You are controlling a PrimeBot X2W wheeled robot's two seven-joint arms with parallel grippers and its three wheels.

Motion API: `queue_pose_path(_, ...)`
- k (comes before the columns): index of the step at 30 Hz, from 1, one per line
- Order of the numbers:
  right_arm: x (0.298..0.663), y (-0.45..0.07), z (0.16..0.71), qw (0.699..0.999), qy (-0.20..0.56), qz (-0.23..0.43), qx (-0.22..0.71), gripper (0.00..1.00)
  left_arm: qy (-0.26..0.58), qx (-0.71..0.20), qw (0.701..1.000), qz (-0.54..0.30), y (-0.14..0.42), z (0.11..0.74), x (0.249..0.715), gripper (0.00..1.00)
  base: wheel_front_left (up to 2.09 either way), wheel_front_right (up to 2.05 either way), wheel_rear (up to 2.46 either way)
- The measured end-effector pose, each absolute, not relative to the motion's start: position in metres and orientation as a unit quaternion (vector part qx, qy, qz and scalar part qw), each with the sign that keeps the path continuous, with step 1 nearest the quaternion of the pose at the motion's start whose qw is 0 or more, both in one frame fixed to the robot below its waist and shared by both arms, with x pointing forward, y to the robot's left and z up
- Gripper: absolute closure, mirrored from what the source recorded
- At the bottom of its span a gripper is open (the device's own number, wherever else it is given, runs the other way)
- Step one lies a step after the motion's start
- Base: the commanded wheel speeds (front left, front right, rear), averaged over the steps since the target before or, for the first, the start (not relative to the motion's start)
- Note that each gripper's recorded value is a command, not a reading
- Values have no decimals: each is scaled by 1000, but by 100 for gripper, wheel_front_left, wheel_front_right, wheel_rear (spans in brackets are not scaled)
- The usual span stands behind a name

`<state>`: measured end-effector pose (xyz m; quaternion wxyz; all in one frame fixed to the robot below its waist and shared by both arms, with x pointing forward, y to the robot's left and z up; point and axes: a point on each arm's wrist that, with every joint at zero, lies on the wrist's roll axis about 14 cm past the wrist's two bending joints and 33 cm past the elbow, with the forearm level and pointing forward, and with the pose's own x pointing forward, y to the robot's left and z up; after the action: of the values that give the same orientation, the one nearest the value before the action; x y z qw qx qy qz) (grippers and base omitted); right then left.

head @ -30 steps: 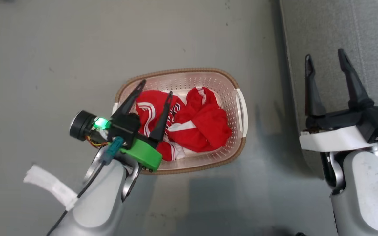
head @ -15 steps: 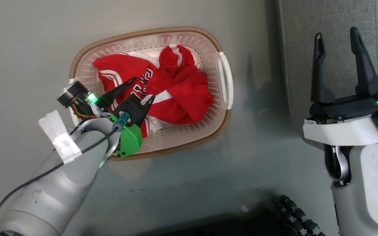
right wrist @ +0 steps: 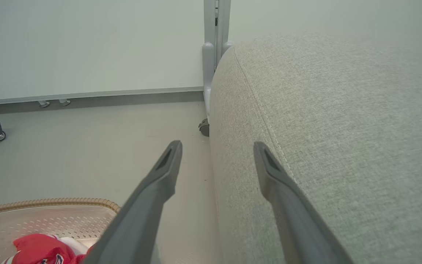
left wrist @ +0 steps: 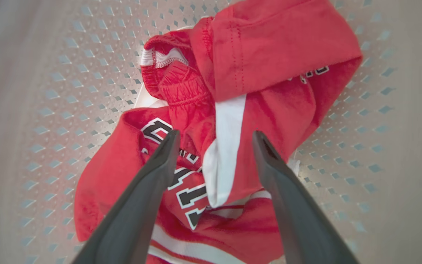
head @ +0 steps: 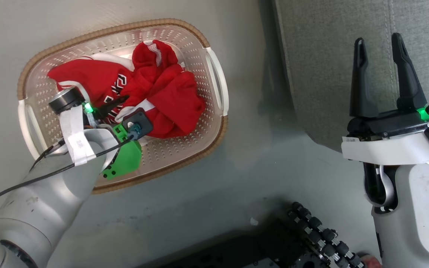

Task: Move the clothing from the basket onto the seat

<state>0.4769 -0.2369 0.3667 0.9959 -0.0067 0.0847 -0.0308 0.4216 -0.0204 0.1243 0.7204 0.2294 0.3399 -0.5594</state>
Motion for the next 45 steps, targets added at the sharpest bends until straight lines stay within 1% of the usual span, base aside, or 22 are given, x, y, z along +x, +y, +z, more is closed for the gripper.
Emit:
queue_pose_path(9,468,-250,369,995,91,-51,-2,0,398,274,676,-556,-8,94,413,0,0,0,0)
queue_pose_path(12,466,-254,371,994,91,-57,0,0,411,282,666,-555,-8,90,410,0,0,0,0)
queue_pose_path(13,465,-255,372,994,92,-58,0,0,417,280,664,-553,-9,89,409,40,0,0,0)
queue_pose_path(14,464,-256,372,994,92,-59,-1,0,421,275,664,-553,-12,89,408,100,0,0,0)
queue_pose_path(18,460,-260,374,993,94,-66,-3,0,422,271,660,-560,-19,90,407,100,0,0,0)
queue_pose_path(22,459,-263,374,993,94,-70,-4,0,407,252,672,-564,-27,98,412,100,0,0,0)
queue_pose_path(25,461,-260,376,994,92,-64,-8,0,386,220,693,-568,-39,113,417,100,0,0,0)
queue_pose_path(30,463,-255,385,995,80,-55,-18,0,335,147,745,-558,-63,152,433,100,0,0,0)
queue_pose_path(33,464,-249,392,996,73,-45,-26,0,312,100,773,-543,-75,179,434,100,0,0,0)
queue_pose_path(38,461,-233,407,997,60,-22,-39,0,299,39,813,-498,-78,221,429,100,0,0,0)
queue_pose_path(39,459,-228,410,997,59,-15,-44,0,292,21,824,-485,-79,234,432,100,0,0,0)
queue_pose_path(42,451,-215,419,998,54,1,-39,0,257,-25,854,-452,-80,276,437,100,0,0,0)
queue_pose_path(45,439,-199,425,998,54,19,-29,0,243,-64,873,-418,-69,306,428,100,0,0,0)
